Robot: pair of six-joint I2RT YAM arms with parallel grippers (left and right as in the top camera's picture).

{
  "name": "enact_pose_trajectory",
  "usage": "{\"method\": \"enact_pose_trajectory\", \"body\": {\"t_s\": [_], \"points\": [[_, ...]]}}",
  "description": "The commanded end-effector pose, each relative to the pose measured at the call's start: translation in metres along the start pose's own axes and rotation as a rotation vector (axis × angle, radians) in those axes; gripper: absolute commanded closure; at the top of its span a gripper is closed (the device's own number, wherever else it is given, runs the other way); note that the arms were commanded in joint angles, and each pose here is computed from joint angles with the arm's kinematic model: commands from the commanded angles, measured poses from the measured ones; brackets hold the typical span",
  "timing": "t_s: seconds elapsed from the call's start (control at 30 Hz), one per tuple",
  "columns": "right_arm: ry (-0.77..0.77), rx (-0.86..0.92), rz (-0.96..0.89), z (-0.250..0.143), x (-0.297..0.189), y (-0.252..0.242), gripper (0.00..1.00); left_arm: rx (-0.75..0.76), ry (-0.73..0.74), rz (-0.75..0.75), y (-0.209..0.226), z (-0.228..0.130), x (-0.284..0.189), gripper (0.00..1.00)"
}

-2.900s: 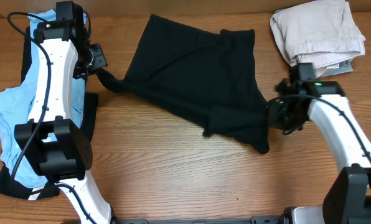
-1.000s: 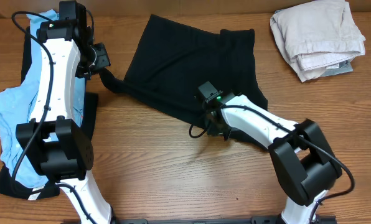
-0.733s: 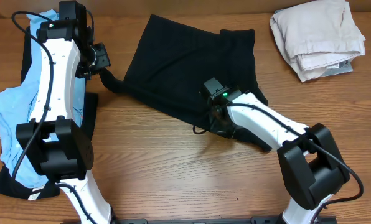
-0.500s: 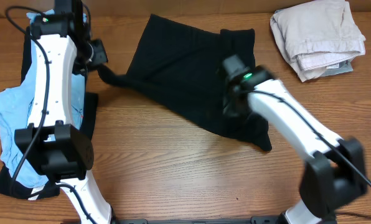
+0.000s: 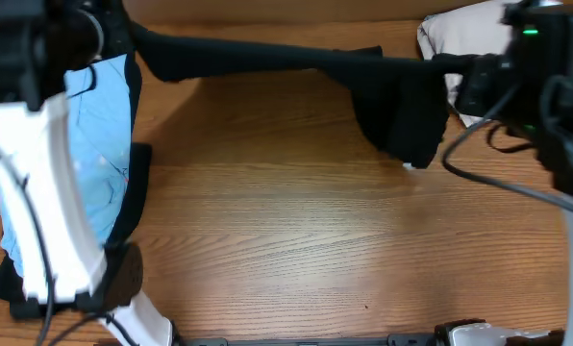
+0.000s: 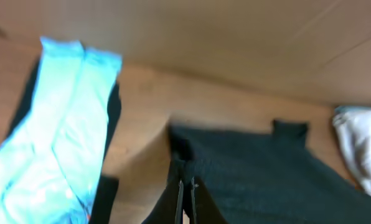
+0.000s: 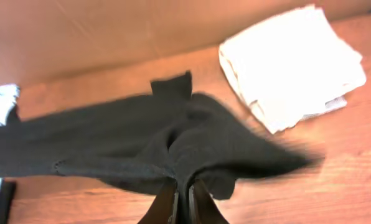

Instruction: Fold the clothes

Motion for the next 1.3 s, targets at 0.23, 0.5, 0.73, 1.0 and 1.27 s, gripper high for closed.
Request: {"method": "enact_pose_trajectory", "body": {"t_s": [0.23,0.5,0.73,1.0,1.27], "points": [[-0.136,-0.012,-0.029,-0.010,-0.072,-0.016,0.96,0.035,-0.406,0.000,0.005,-0.015,-0.158,0.96],[0.004,-0.030,0.036,-0.018,-0.051,-0.010,0.96,0.033,-0.353,0.020,0.006,-0.014,-0.143,0.96],[0.262,-0.084,0.247,-0.025,0.011,0.016,0.96,0.027,-0.183,0.071,0.010,-0.012,-0.093,0.96],[0.559,-0.134,0.270,-0.073,0.113,0.047,0.96,0.016,0.126,0.163,0.021,-0.013,0.013,0.96],[0.619,-0.102,0.273,-0.131,0.196,0.050,0.96,0.006,0.321,0.235,0.036,-0.020,0.117,0.96]]}}
Point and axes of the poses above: each gripper's point midway between its finger pads, its own x axis out along the fingers, its own y axis along the line the jaws close on, z = x × y, the point moved 10 cm from there along -x, back along the fingers, and after that the axes turned 9 degrees about -x, right-handed, at the moved point
